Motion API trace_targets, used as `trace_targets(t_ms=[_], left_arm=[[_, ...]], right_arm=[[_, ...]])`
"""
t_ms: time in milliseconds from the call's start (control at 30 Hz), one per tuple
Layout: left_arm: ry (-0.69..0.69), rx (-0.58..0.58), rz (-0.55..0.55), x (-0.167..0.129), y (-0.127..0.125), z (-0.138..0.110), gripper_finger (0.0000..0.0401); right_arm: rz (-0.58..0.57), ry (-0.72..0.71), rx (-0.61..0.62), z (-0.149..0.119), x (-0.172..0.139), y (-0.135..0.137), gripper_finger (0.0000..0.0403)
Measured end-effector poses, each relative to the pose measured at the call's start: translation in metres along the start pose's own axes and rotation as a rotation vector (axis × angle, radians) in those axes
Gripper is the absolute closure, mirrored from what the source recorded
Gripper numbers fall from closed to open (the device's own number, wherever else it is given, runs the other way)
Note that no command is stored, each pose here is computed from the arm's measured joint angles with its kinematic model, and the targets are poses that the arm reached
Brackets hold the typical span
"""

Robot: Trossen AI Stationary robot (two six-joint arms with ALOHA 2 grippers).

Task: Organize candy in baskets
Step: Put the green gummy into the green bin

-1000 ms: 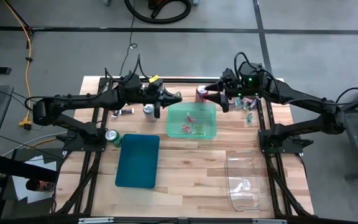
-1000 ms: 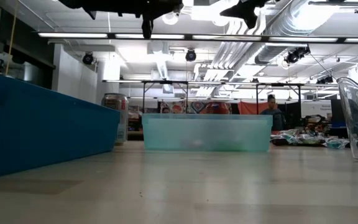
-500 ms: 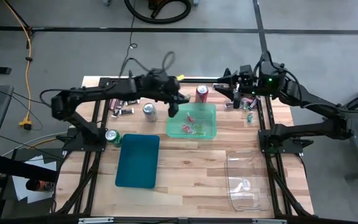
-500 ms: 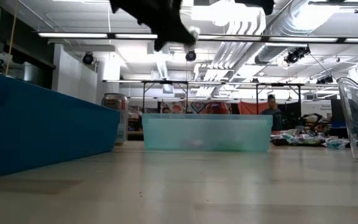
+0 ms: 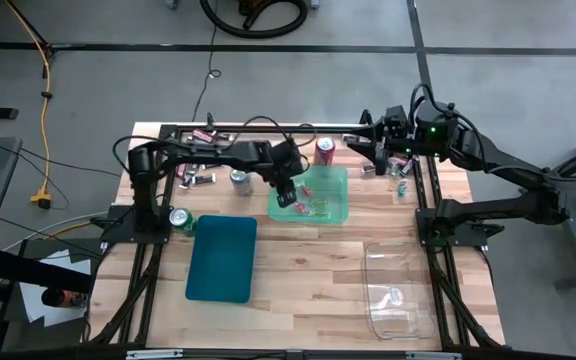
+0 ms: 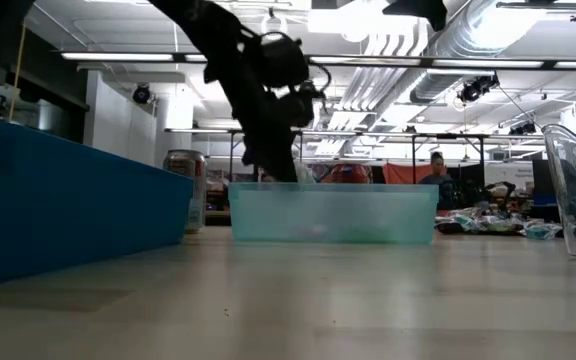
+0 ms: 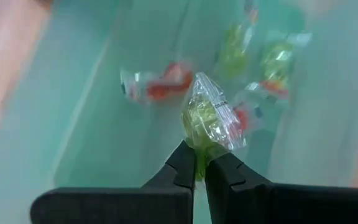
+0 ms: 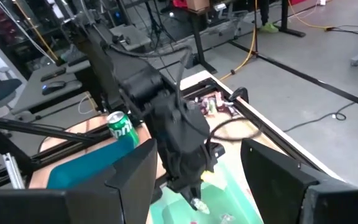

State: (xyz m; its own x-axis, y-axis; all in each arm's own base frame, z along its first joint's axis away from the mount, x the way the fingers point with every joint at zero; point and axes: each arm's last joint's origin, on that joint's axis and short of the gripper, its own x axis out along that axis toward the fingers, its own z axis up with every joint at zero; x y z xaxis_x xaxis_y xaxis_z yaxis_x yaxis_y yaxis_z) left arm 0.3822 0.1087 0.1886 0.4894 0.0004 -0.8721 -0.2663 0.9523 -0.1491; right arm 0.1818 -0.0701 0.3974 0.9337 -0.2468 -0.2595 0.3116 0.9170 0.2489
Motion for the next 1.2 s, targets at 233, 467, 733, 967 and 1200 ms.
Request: trace_targets(t_ms=[233, 467, 733, 967, 1200], left_arm=[[0.065, 0.009, 0.003, 0.018, 0.003, -0.007, 0.04], [0.069, 0.018, 0.01, 0.018, 0.004, -0.007, 0.0356], [0.089, 0.006, 0.013, 0.011, 0.005, -0.007, 0.0246], [0.069, -0.092, -0.03, -0.029, 0.022, 0.016, 0.0214], [-0.304, -0.092, -0.057, -0.131, 0.038, 0.036, 0.0213]], right_arm=[[-0.004, 0.012, 0.004, -0.001, 0.0, 0.0, 0.0176], [-0.005, 0.014, 0.005, -0.001, 0.0, 0.0, 0.0176], [-0.005, 0.013, 0.005, -0.001, 0.0, 0.0, 0.0176], [-0.006, 0.013, 0.024, -0.001, 0.0, 0.0, 0.0176], [-0.005, 0.013, 0.028, -0.001, 0.0, 0.0, 0.0176]])
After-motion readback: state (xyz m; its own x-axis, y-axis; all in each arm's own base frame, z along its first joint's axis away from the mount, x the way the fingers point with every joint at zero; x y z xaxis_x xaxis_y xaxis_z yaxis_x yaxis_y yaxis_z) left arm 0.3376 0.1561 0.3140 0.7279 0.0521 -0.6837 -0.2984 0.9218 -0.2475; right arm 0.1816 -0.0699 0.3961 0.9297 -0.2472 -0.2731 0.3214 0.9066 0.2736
